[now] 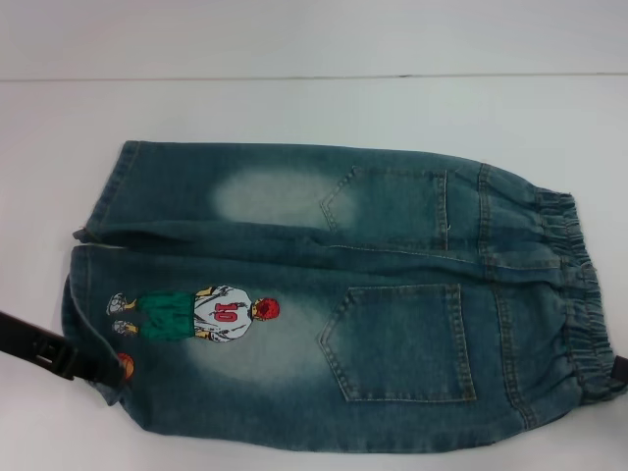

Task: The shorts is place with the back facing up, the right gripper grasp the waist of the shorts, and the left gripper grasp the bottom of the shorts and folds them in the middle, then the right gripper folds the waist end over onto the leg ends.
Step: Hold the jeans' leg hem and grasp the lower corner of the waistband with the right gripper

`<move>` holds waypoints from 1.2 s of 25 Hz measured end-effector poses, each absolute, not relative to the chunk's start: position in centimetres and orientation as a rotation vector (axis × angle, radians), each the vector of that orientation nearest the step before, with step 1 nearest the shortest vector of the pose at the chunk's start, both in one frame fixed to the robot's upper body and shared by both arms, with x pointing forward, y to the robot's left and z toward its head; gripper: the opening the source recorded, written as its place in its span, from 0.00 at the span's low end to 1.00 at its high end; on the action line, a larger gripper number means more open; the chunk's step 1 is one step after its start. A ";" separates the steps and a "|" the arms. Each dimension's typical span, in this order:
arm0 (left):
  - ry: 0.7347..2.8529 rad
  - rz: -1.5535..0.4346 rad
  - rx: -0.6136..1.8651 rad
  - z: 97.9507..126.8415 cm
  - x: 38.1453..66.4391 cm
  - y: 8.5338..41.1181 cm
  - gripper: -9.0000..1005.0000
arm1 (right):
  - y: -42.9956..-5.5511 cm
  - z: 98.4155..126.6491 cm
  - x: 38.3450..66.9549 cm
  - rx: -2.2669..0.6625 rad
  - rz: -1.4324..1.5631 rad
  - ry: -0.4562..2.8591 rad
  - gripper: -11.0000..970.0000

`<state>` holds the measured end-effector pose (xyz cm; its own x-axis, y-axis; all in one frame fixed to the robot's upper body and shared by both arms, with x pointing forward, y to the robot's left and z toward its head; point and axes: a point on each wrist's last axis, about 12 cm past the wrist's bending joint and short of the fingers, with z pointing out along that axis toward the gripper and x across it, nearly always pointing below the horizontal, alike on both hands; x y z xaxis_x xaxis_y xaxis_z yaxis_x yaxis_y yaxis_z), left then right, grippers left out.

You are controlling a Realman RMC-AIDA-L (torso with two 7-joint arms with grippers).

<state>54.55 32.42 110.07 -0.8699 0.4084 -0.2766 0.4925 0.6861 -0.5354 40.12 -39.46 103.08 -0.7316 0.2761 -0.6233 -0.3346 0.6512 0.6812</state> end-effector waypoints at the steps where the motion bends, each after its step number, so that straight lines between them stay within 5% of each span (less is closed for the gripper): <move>1: 2.758 -0.935 0.743 110.1 54.6 32.4 0.04 | -39.5 103.0 40.1 -0.037 1.066 2.142 0.83; 30: 2.753 -0.930 0.743 110.0 54.6 32.5 0.04 | -37.5 102.4 42.8 -0.107 1.104 2.204 0.82</move>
